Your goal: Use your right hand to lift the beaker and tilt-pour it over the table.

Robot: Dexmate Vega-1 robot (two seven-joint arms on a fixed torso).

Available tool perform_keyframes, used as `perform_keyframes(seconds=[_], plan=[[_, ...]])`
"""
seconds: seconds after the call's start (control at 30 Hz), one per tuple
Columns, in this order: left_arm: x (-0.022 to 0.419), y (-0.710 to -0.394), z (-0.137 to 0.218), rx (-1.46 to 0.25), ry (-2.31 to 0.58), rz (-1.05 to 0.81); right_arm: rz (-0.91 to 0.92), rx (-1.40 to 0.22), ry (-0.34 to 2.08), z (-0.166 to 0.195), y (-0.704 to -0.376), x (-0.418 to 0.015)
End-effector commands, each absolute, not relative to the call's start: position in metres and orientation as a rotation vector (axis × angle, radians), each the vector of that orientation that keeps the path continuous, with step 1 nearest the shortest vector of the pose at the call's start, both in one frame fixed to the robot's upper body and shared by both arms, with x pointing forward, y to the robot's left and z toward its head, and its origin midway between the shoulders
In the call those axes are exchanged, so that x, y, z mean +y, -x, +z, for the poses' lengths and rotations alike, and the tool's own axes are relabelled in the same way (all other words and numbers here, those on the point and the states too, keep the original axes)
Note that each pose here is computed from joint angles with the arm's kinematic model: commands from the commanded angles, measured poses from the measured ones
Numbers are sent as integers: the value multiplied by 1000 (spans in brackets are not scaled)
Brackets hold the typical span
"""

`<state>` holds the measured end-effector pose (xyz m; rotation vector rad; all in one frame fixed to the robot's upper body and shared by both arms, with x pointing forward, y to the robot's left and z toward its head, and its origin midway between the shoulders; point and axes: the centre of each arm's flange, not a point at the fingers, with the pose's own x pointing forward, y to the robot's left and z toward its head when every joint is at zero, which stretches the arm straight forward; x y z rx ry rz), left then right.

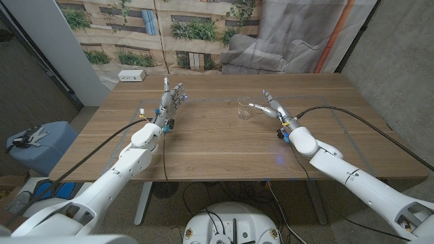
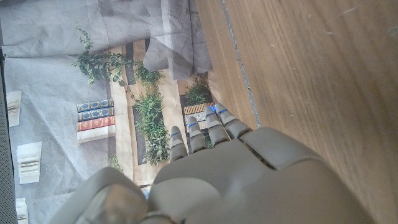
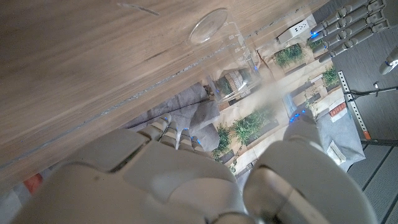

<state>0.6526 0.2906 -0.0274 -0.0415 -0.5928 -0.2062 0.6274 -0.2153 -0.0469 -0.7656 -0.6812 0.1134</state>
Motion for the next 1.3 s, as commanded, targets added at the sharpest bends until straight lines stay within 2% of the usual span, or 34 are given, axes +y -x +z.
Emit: perform_keyframes(seconds=[0.03, 1.3], plan=[[290, -652, -27, -593, 42, -206, 124, -669, 801, -54, -633, -201], [291, -652, -27, -593, 42, -206, 107, -659, 713, -74, -663, -180]])
